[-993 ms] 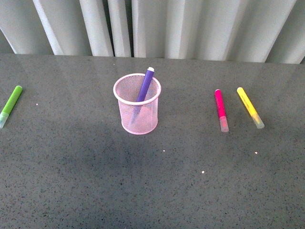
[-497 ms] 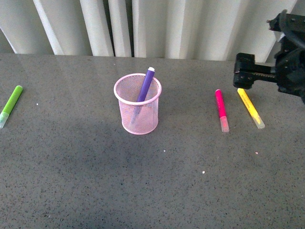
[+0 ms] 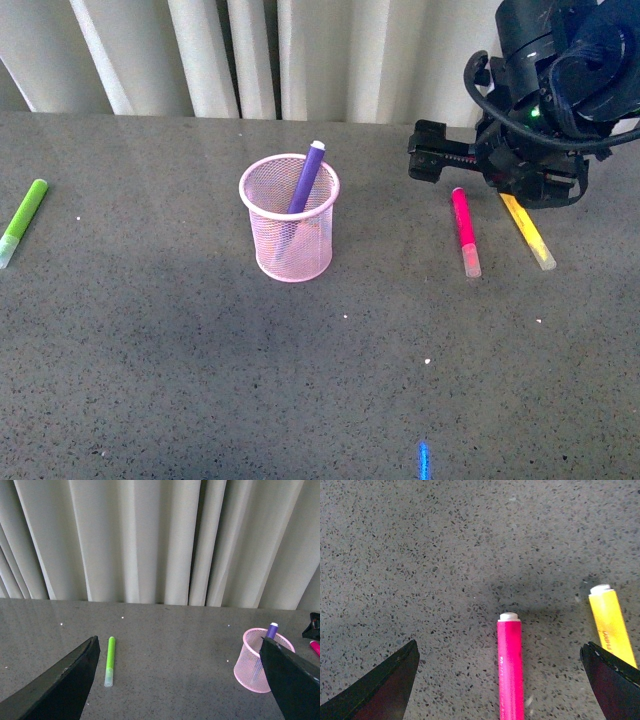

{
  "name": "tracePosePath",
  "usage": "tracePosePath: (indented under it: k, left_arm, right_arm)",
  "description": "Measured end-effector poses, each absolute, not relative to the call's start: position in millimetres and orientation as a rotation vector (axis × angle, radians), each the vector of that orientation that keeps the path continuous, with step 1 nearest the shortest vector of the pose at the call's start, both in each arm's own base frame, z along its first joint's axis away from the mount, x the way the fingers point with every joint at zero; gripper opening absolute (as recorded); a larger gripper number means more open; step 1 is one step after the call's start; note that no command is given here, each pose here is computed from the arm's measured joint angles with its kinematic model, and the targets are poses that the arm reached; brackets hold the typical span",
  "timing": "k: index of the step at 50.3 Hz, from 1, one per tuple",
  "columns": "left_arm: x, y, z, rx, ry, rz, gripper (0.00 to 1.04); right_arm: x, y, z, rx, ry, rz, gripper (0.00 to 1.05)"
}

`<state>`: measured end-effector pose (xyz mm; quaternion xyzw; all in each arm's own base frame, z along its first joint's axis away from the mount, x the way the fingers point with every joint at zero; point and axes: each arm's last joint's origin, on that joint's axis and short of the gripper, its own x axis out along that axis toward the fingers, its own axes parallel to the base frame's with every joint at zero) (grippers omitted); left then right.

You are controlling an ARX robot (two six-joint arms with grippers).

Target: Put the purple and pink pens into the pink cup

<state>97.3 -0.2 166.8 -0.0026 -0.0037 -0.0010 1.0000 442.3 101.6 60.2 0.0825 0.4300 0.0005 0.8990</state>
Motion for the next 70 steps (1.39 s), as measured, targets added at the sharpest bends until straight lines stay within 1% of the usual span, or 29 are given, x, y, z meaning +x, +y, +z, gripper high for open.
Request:
tracePosePath:
  k: [11, 26, 40, 42, 43, 47, 53, 60, 61, 66, 68, 70]
  left_arm:
    - [97, 0, 167, -0.005, -0.007, -0.002, 0.98]
    - [97, 0, 167, -0.005, -0.007, -0.002, 0.98]
    - [97, 0, 167, -0.005, -0.007, -0.002, 0.98]
    - [97, 0, 167, -0.005, -0.007, -0.002, 0.98]
    - [97, 0, 167, -0.005, -0.007, -0.002, 0.98]
    - [97, 0, 167, -0.005, -0.007, -0.002, 0.98]
    - [97, 0, 167, -0.005, -0.007, -0.002, 0.98]
    - [97, 0, 167, -0.005, -0.007, -0.002, 0.98]
    - [97, 0, 167, -0.005, -0.007, -0.002, 0.98]
    - [97, 0, 167, -0.005, -0.007, -0.002, 0.98]
    - [97, 0, 167, -0.005, -0.007, -0.002, 0.98]
    - [97, 0, 167, -0.005, -0.007, -0.002, 0.98]
  right_arm:
    - [452, 110, 50, 0.191, 0.907, -0.003, 0.98]
    - [453, 110, 37, 0.192, 0.940, -0.016, 0.98]
    - [456, 111, 37, 0.195, 0.945, -0.012, 0.98]
    - [457, 111, 37, 0.188, 0.947, -0.024, 0.93]
    - [458, 112, 37, 0.187, 0.947, -0.024, 0.88]
    - [460, 112, 36, 0.189, 0.949, -0.021, 0.79]
    - [460, 113, 35, 0.190, 0.958, -0.018, 0.63]
    - [460, 115, 35, 0.195, 0.966, -0.012, 0.40]
    - [460, 115, 35, 0.197, 0.968, -0.009, 0.35]
    - [459, 118, 35, 0.202, 0.972, 0.003, 0.16]
    - [459, 119, 35, 0.201, 0.972, 0.007, 0.12]
    - [459, 120, 35, 0.201, 0.968, 0.008, 0.11]
